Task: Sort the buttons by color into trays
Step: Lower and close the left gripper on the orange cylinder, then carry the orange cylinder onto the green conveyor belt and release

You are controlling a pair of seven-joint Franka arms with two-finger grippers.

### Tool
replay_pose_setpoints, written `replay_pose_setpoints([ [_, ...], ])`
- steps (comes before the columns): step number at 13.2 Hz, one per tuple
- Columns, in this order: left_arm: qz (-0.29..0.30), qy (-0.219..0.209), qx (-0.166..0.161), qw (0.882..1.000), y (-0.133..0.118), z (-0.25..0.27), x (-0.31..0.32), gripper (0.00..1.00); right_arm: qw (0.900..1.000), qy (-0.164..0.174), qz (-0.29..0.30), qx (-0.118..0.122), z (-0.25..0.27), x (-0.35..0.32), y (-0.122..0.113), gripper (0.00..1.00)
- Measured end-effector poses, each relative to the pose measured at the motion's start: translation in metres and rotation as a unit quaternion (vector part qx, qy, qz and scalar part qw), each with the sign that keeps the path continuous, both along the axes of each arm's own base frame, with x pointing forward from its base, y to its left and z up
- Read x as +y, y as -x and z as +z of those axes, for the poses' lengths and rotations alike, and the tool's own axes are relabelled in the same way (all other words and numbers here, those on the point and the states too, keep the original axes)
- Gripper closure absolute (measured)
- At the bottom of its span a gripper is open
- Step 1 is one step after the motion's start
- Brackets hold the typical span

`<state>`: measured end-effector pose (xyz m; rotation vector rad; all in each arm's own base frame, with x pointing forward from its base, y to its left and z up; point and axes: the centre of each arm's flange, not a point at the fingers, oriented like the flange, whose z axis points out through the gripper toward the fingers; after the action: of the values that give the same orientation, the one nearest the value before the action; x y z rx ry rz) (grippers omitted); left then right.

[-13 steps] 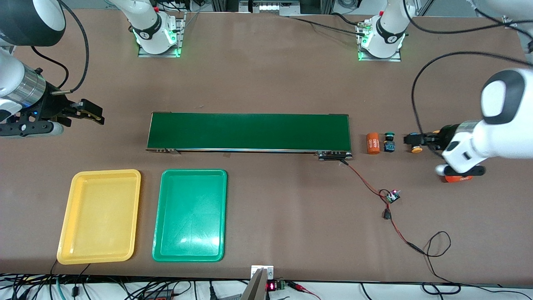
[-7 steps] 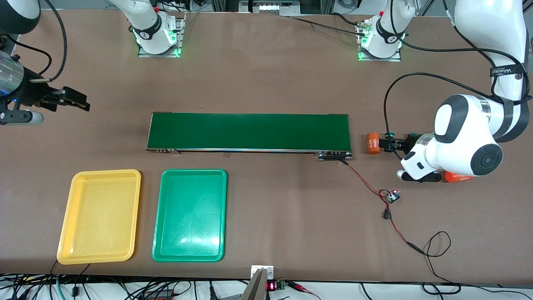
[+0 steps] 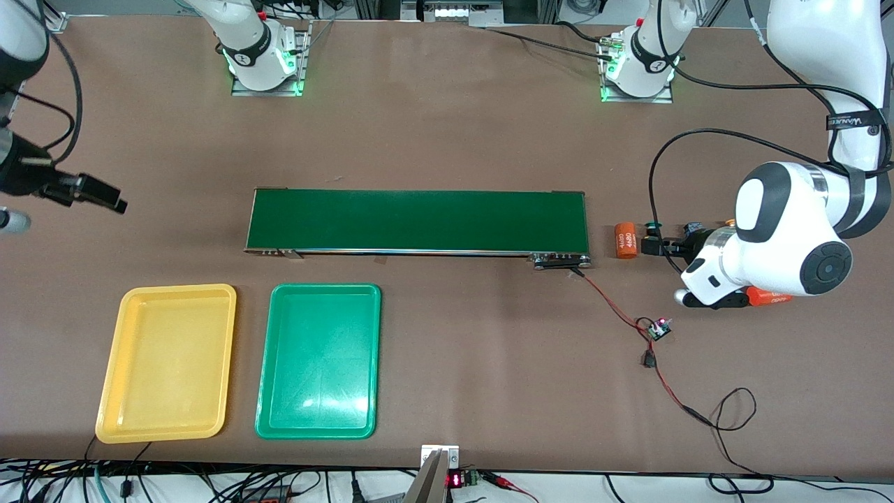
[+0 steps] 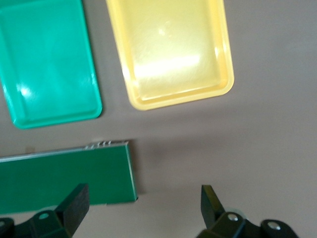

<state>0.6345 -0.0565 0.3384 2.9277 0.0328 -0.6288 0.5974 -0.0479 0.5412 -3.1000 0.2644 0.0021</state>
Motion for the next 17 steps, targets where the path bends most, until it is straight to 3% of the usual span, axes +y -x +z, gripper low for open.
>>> replay_pose_setpoints([
  [4,0.000,0.000,0.017,1.000,0.015,-0.032,0.006,0.00,1.000,0.003,-0.018,-0.017,-0.001,-0.021,-0.008,0.00],
  [7,0.001,-0.002,0.008,1.000,0.039,-0.070,0.001,0.00,0.999,0.003,-0.025,-0.023,0.005,-0.026,-0.009,0.00],
  [11,-0.011,0.001,-0.016,1.000,0.057,-0.086,-0.010,0.00,1.000,0.000,-0.026,0.004,0.000,-0.015,-0.004,0.00],
  [17,-0.065,0.015,-0.066,0.996,0.075,-0.129,-0.006,0.00,1.000,-0.001,-0.020,0.020,-0.016,-0.003,-0.009,0.00],
])
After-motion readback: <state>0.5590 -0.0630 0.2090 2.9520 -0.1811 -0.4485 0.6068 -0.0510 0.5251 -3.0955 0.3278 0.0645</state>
